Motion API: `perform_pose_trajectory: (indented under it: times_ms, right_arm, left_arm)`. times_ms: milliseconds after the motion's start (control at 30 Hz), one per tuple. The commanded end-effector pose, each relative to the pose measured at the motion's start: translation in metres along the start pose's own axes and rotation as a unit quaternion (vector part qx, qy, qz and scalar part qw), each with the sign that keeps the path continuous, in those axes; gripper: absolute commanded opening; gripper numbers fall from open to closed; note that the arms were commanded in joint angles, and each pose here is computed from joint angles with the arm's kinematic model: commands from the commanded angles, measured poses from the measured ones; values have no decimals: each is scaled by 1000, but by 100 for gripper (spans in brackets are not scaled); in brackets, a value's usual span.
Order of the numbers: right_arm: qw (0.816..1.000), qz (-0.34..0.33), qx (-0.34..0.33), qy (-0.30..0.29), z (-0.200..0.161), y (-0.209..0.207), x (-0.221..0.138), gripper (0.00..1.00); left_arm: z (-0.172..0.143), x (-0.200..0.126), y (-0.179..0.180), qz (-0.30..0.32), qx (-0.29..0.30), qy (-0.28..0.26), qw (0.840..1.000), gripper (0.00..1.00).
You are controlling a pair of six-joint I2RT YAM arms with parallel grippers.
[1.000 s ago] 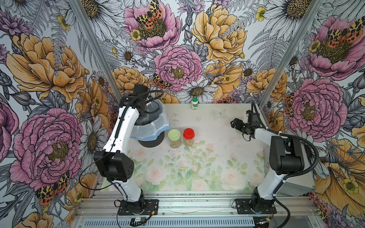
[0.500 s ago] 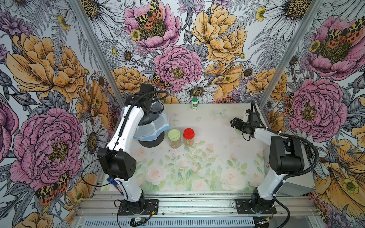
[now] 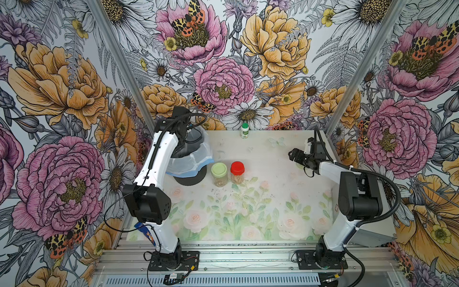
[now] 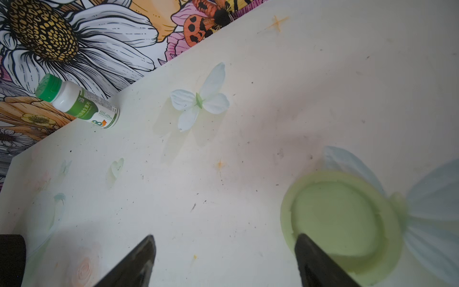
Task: Empty moldy peanuts from jars
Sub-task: Pour the moldy peanuts from the jar into the trash bin.
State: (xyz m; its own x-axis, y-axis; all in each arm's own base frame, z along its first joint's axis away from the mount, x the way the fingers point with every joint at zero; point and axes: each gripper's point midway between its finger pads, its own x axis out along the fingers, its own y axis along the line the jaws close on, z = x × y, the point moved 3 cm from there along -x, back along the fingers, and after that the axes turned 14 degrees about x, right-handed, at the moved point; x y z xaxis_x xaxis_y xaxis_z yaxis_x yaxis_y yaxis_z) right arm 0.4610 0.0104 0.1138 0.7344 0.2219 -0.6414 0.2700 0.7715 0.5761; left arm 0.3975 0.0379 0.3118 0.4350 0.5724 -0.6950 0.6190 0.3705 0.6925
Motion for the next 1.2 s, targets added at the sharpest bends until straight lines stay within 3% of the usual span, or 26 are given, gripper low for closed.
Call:
perform_pose_trajectory:
  times_ms: [0,100,267,367,500,633,767,933,1067,1100,1167]
  right_arm:
    - [999,23,-24,-19,11,18,-4,88]
    - [999,16,-27,-24,11,15,-4,88]
    - [999,22,-26,-22,11,18,-2,88]
    - [999,18,-33,-24,10,17,-6,88]
    - [999,22,-32,-25,12,19,-5,88]
    - [999,35,-30,-19,11,26,-3,88]
    - [999,29,-37,-27,13,25,-7,88]
    - [999,29,-36,-23,10,24,-4,88]
    - [999,31,-34,-21,9,23,-2,88]
    - [999,32,-35,-20,9,24,-3,88]
    - [999,27,-39,-27,10,23,-8,88]
  left_arm:
    - [-19,-30,25,48,-49,-23,997,19]
    - [-26,-38,26,52,-56,-29,997,20]
    - [-5,-35,12,33,-25,-43,998,20]
    - [-28,-31,16,29,-53,-39,997,20]
    - [-34,-57,27,20,-111,-118,987,20]
    - [-22,-70,22,-7,-119,-182,976,21]
    - [-23,-65,20,-1,-108,-160,981,21]
    - [-25,-45,20,22,-84,-82,993,21]
    - [8,-12,-18,4,25,-25,999,18]
    - [2,-13,-5,29,12,3,1000,15]
    - [2,-37,18,35,-56,-58,996,12]
